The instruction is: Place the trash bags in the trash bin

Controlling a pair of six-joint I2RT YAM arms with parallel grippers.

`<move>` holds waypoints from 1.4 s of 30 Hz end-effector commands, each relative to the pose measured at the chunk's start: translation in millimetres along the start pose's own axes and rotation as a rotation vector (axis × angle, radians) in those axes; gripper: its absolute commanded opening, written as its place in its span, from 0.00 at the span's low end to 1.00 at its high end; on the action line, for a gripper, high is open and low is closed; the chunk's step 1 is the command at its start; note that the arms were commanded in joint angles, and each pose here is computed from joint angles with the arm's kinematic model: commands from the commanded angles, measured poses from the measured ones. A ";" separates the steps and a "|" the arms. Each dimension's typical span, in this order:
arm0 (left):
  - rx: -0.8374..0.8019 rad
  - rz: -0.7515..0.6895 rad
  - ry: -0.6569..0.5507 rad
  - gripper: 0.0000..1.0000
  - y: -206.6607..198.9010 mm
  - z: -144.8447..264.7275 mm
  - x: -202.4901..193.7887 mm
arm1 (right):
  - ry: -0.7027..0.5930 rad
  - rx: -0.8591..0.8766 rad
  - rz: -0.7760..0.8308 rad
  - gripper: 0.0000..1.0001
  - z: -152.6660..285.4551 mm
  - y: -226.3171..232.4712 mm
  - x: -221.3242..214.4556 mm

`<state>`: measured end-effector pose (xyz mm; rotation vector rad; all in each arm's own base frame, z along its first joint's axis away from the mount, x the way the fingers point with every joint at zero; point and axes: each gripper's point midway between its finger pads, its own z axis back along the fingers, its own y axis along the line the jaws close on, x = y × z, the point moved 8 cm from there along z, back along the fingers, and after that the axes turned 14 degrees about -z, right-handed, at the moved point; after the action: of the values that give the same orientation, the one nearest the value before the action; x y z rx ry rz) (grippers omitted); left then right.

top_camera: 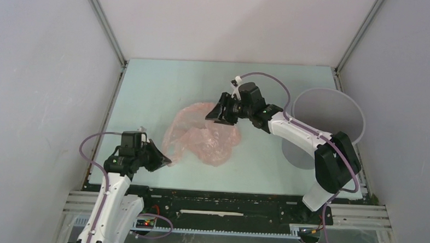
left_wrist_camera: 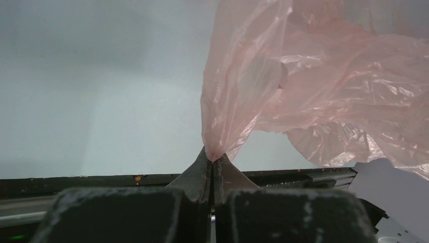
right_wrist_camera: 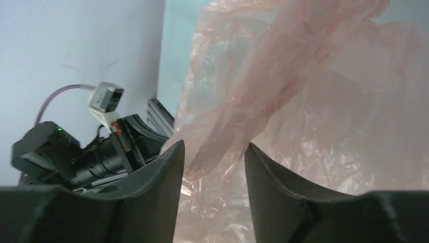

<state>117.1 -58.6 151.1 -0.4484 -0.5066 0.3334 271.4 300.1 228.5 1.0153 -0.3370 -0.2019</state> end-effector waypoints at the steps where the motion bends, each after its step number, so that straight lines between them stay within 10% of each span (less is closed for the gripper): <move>1: -0.069 -0.065 -0.063 0.00 -15.9 16.3 17.0 | -0.002 0.286 0.095 0.49 2.2 52.0 6.6; 6: -0.073 -0.075 -0.079 0.04 -21.6 25.9 22.2 | 0.032 0.356 0.244 0.03 12.4 72.8 -2.6; 11: 0.019 -0.081 -0.131 0.67 -31.5 61.6 36.5 | -0.073 0.106 0.654 0.00 47.7 74.1 -17.5; 15: 0.043 -0.075 -0.259 0.88 -46.8 106.0 48.2 | -0.136 -0.005 0.941 0.00 71.6 63.9 -24.6; 29: -0.195 0.103 -0.519 0.93 -108.3 189.0 86.2 | -0.125 0.032 1.212 0.00 102.4 61.5 -36.6; 34: -0.527 0.132 -0.325 0.88 -154.7 151.8 111.6 | -0.097 0.090 1.223 0.00 99.9 66.6 -49.1; 42: -0.504 0.105 -0.146 0.88 -208.3 99.5 111.2 | -0.072 0.121 1.228 0.00 94.0 72.9 -68.0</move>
<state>183.0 -140.4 366.2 -0.8951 -0.7093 0.3008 183.0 279.4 313.0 0.7361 -0.9331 0.8840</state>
